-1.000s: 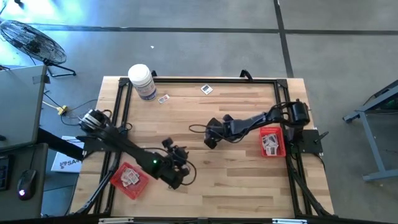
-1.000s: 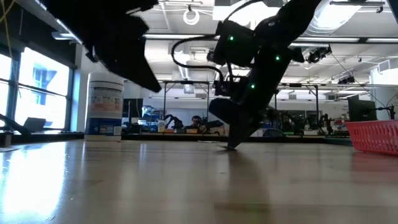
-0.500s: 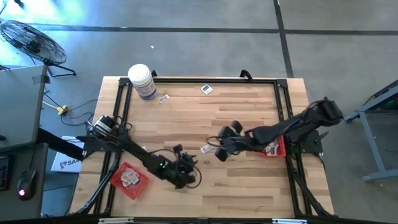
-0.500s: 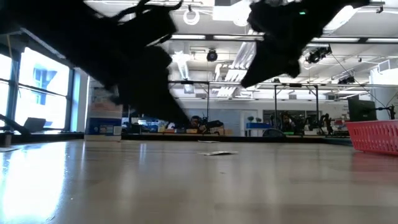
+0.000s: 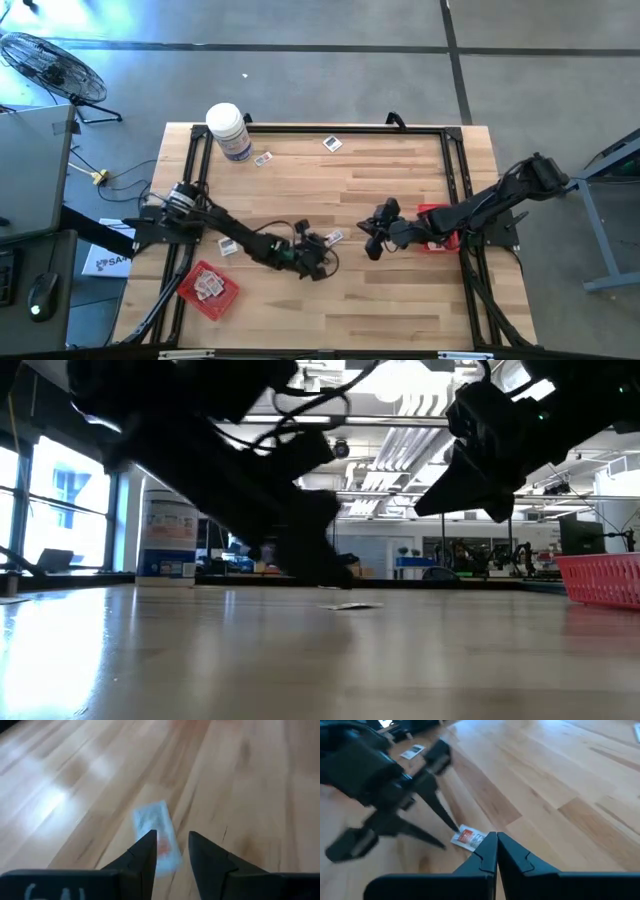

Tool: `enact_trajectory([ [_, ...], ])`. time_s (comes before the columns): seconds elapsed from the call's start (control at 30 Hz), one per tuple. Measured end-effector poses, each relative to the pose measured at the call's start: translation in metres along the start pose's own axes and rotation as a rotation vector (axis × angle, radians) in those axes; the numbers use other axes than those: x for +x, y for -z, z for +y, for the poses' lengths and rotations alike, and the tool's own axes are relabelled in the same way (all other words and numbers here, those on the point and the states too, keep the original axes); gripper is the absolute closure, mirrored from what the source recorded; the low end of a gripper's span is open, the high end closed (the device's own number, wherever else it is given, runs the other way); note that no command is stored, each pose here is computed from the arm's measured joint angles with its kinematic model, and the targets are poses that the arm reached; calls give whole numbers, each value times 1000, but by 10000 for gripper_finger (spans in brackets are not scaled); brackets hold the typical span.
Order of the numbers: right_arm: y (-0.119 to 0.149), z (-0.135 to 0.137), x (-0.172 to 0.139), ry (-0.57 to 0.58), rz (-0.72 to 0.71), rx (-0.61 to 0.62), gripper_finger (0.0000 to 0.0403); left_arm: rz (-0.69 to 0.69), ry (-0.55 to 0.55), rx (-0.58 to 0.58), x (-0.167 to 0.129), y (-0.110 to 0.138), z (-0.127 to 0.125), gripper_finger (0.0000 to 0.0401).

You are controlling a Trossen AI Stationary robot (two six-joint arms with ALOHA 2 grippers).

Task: Pick & Place First Aid Supplies
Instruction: Put the ointment pack into the left red bin

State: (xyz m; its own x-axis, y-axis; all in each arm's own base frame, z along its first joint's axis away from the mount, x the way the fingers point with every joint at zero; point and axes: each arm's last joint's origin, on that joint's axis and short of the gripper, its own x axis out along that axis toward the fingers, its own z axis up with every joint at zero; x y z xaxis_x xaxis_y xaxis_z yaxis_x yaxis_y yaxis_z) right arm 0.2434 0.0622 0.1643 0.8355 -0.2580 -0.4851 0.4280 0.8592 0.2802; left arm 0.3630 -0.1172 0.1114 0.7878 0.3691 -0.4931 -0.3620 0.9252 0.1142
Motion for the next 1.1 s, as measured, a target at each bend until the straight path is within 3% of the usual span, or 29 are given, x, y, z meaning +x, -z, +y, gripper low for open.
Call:
enact_trajectory([
  [0.2,-4,2,-1,-25,-8,-30,402,-8,13,-41,18,5,2,290],
  [0.53,-5,2,-1,-35,-14,-29,402,44,39,-16,21,14,2,290],
  [0.93,-4,3,-1,-70,14,-31,401,274,60,96,-13,2,19,290],
  [1.1,-4,3,-1,-70,14,-31,399,242,34,108,-22,-4,18,290],
])
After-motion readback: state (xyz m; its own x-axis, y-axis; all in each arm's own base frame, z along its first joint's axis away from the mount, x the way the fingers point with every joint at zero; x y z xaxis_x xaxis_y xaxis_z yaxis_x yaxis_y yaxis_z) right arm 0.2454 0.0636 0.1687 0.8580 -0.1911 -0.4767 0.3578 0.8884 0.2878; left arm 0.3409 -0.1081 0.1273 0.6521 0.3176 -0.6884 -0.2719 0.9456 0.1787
